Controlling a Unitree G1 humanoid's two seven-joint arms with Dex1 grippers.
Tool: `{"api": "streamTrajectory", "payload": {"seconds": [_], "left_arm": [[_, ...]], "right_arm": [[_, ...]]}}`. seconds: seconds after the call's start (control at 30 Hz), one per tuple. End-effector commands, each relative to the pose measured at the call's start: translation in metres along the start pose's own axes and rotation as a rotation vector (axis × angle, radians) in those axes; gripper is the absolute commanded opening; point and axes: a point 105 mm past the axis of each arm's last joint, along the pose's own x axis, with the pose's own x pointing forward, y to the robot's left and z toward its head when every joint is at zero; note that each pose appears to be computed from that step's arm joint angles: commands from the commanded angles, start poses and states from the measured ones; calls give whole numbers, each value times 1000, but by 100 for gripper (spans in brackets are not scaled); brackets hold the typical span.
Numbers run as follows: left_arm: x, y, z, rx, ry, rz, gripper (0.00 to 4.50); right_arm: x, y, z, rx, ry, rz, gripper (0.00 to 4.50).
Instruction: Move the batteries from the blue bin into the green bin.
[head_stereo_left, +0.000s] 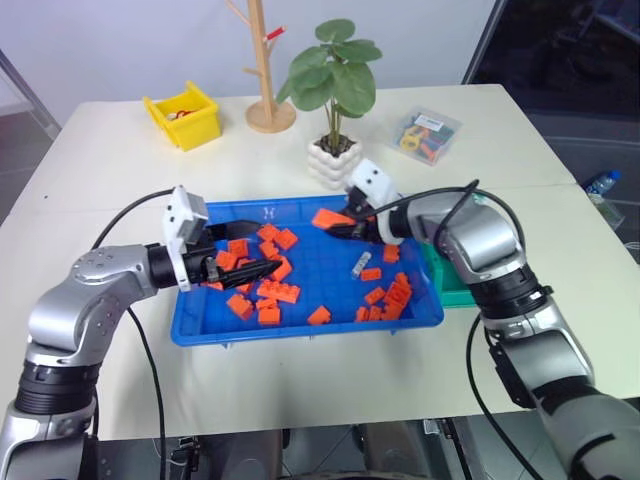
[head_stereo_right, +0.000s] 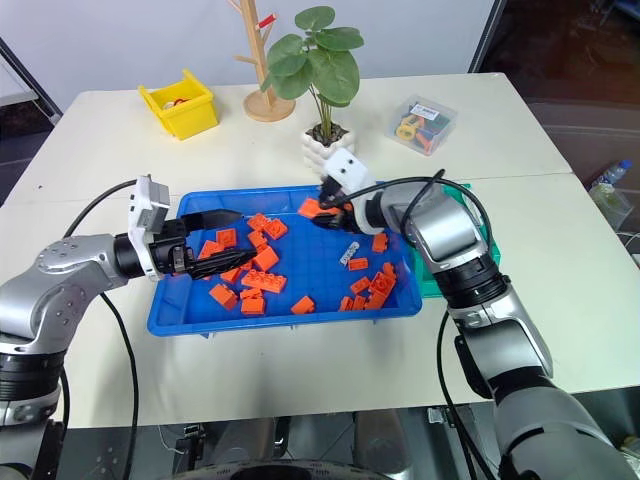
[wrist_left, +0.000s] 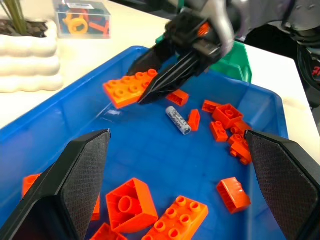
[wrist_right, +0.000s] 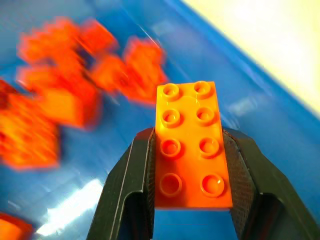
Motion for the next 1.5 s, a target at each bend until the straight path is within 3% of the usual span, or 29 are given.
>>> {"api": "streamTrajectory", "payload": {"seconds": [0.03, 0.07, 0.1, 0.23, 0.43, 0.77, 1.1, 1.5], "left_arm": [[-5, 2, 13, 42, -30, 12, 450], [-5, 1, 13, 42, -32, 13, 450], [-4, 1, 14, 42, -33, 14, 450], [-3, -2, 14, 36, -42, 17, 450], [-4, -3, 12, 35, -35, 20, 450], [3, -4, 13, 62, -5, -60, 450], [8, -1, 17, 87, 4, -98, 450], [4, -3, 16, 78, 1, -69, 450]], "right_arm": [[12, 17, 9, -35, -53, 42, 124], [16, 16, 6, -38, -52, 33, 230], [19, 13, 3, -43, -47, 17, 259], [24, -16, -7, -114, -28, -113, 448], [1, -30, -5, -153, 0, -108, 448], [-44, -10, -26, -62, 122, -36, 448], [-50, 8, -57, 11, 194, -26, 448], [-50, -25, -78, 45, 216, -136, 448]]}}
